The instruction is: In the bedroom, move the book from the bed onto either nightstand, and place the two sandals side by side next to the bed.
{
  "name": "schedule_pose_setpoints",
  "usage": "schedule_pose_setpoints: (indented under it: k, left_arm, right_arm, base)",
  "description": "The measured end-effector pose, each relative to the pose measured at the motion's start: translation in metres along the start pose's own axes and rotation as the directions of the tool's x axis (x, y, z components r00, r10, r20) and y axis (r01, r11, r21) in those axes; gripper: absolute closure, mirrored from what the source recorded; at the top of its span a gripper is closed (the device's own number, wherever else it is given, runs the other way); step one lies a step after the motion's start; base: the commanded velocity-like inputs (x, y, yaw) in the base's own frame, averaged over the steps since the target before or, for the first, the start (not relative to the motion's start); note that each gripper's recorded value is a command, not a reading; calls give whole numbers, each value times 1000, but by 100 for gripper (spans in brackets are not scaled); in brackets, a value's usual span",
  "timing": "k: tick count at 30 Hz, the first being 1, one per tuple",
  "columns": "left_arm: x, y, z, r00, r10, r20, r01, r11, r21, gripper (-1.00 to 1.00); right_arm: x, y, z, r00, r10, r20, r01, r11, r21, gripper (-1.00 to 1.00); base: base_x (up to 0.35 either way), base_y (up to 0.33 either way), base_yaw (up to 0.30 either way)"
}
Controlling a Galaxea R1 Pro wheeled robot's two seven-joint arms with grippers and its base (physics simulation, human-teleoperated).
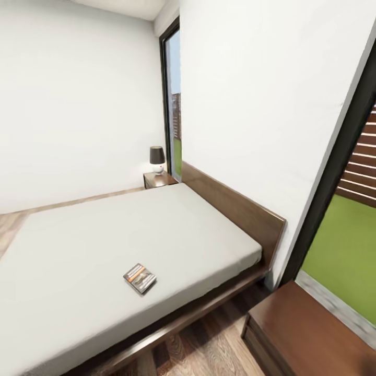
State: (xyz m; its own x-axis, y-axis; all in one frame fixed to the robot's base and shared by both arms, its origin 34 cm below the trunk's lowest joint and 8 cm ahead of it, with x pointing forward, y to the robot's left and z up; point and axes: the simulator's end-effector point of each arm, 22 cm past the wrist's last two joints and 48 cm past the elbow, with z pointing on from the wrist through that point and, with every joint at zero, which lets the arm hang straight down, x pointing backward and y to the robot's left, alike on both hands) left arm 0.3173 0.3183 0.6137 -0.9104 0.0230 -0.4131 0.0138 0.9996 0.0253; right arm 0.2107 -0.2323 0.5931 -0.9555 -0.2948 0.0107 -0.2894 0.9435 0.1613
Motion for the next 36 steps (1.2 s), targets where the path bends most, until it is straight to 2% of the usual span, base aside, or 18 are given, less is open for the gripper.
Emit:
schedule_pose_setpoints:
  k: [16, 36]
  left_arm:
    - [0, 0, 0, 1000, 0, 0, 0, 1000, 0, -100]
    - [0, 0, 0, 1000, 0, 0, 0, 1000, 0, -100]
  right_arm:
    - [0, 0, 0, 1000, 0, 0, 0, 1000, 0, -100]
    - [0, 0, 0, 1000, 0, 0, 0, 1000, 0, -100]
  base:
    - [6, -51, 287]
    - [102, 23, 286]
